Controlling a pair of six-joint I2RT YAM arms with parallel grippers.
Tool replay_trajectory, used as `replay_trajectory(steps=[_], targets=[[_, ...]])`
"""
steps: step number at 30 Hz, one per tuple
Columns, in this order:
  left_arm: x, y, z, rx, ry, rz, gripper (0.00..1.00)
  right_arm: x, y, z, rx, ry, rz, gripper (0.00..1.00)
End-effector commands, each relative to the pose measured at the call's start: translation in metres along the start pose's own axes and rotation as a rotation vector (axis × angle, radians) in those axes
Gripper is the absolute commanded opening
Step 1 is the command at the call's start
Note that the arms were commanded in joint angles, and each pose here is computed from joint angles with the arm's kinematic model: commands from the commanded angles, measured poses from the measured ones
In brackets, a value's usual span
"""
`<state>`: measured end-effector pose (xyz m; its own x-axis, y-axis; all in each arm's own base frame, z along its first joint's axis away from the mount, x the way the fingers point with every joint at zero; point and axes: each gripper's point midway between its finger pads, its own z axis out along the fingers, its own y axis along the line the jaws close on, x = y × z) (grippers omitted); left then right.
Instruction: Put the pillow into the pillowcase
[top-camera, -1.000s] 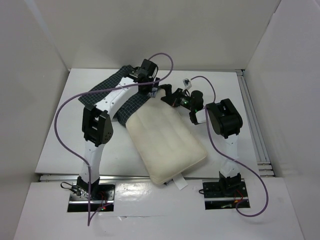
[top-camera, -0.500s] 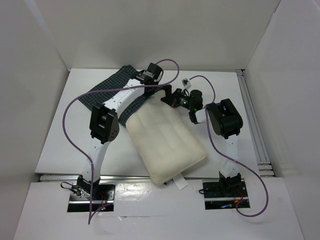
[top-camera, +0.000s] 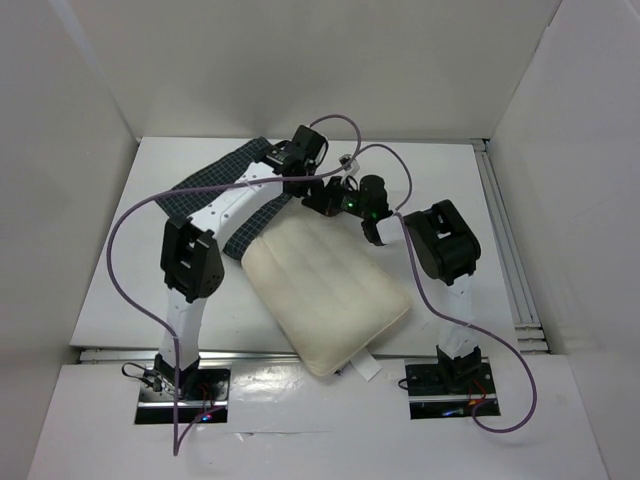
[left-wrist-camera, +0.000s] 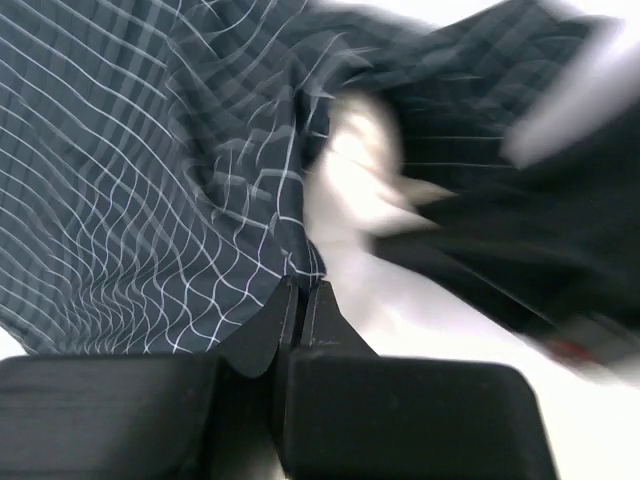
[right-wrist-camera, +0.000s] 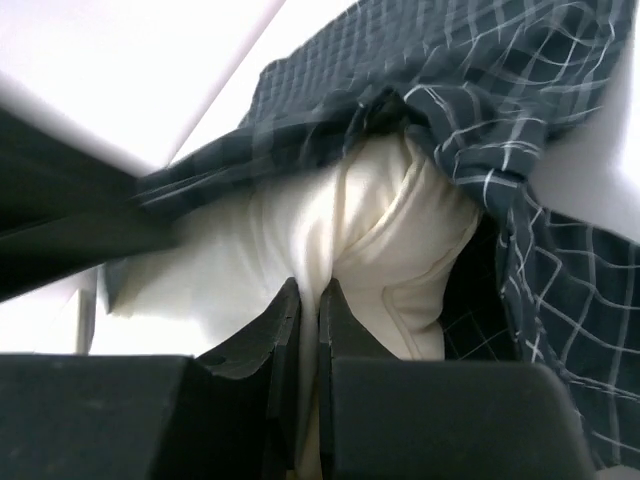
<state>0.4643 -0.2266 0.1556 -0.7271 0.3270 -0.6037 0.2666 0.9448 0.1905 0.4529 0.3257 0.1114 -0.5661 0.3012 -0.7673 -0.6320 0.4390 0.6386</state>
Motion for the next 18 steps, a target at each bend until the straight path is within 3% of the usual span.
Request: replay_trajectory(steps=[1, 5, 9, 12, 16, 18], targets=[[-0.056, -0.027, -0.07, 0.12, -0.25, -0.048, 0.0, -0.027, 0.052, 0.02, -0.138, -0.027, -0.054, 0.0], [-0.05, -0.03, -0.069, 0.113, -0.244, -0.038, 0.0, -0.012, 0.072, 0.025, -0.242, 0.032, -0.041, 0.0], [-0.031, -0.025, -0.052, 0.054, -0.189, -0.071, 0.0, 0.01, 0.098, 0.008, -0.323, 0.085, -0.131, 0.0], [-0.018, -0.029, -0.036, 0.061, -0.125, -0.092, 0.0, 0.044, 0.127, -0.012, -0.451, 0.226, -0.181, 0.0], [-0.012, -0.023, -0.029, 0.039, -0.102, -0.135, 0.0, 0.054, 0.145, -0.027, -0.502, 0.18, -0.192, 0.0], [-0.003, -0.023, -0.033, 0.048, -0.092, -0.146, 0.0, 0.05, 0.144, -0.028, -0.497, 0.159, -0.12, 0.0]])
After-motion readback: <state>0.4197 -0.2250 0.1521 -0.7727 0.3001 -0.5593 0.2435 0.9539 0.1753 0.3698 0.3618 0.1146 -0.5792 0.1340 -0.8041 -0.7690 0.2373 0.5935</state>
